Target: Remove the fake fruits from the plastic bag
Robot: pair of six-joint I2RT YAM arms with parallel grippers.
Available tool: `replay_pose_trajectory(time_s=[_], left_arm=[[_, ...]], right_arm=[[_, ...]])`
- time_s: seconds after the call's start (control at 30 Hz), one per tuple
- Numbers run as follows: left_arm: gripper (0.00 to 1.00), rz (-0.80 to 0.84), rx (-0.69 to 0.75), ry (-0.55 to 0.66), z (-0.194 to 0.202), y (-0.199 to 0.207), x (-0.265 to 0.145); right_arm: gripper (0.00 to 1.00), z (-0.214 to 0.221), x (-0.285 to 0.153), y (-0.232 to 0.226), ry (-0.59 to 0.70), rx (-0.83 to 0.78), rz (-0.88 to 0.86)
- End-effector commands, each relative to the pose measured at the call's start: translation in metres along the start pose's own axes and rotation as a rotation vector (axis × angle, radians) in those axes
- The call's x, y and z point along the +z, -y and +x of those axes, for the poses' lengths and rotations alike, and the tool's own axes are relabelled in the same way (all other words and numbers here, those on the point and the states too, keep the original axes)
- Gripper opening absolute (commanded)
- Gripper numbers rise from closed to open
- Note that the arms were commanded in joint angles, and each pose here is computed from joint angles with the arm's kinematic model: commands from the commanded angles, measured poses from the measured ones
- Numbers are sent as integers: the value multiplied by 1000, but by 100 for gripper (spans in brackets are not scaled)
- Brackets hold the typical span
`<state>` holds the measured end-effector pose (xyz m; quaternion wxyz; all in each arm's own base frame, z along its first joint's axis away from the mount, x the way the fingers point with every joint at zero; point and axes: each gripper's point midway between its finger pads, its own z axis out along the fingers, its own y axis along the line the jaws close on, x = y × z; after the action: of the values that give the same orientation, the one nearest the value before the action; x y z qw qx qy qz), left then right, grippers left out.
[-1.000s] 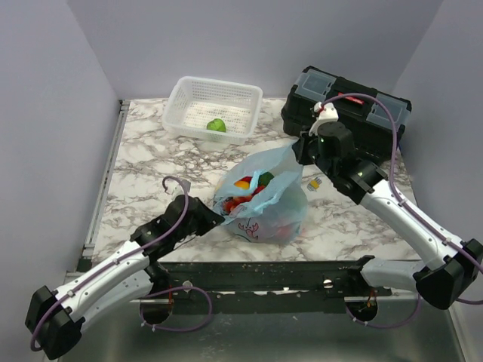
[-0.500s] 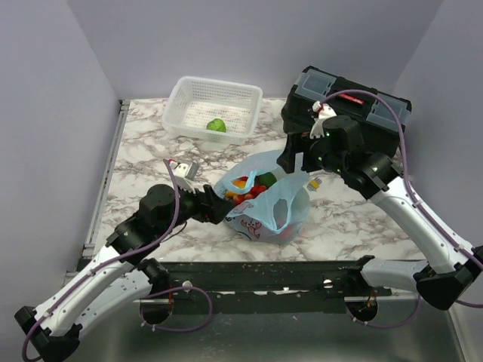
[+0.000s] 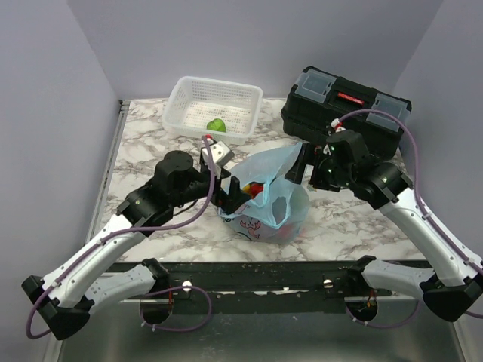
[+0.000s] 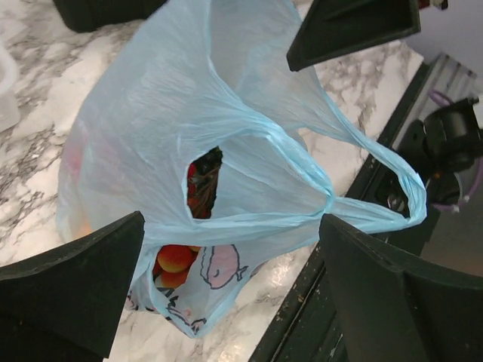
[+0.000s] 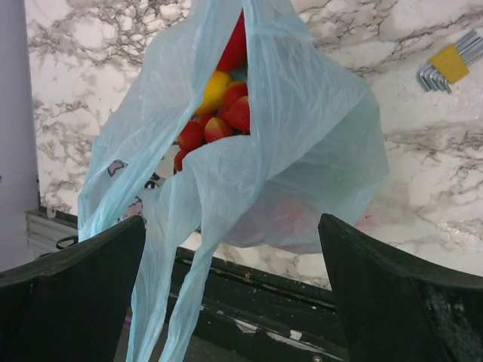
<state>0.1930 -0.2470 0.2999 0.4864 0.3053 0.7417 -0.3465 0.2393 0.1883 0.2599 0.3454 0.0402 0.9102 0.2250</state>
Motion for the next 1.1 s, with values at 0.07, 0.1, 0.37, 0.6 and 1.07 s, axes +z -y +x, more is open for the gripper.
replay_pose_trajectory(time_s=[0.07,0.1,0.37,0.6,1.07], left_arm=[[99,196,108,-78,11,40,16],[99,197,106,-79,8,44,19],[99,9,122,-154,10,39,54],[92,-162,111,-295,30,10,81],[9,-613,-30,-432,47,-147,88]], right_arm=[[100,35,8,-14,-99,133,-118],[100,39,12,-17,-111,147,-143],[55,70,34,-17,-182,189,-220],[30,85,34,2,-181,141,-187],[1,149,26,31,-358,192,-158]])
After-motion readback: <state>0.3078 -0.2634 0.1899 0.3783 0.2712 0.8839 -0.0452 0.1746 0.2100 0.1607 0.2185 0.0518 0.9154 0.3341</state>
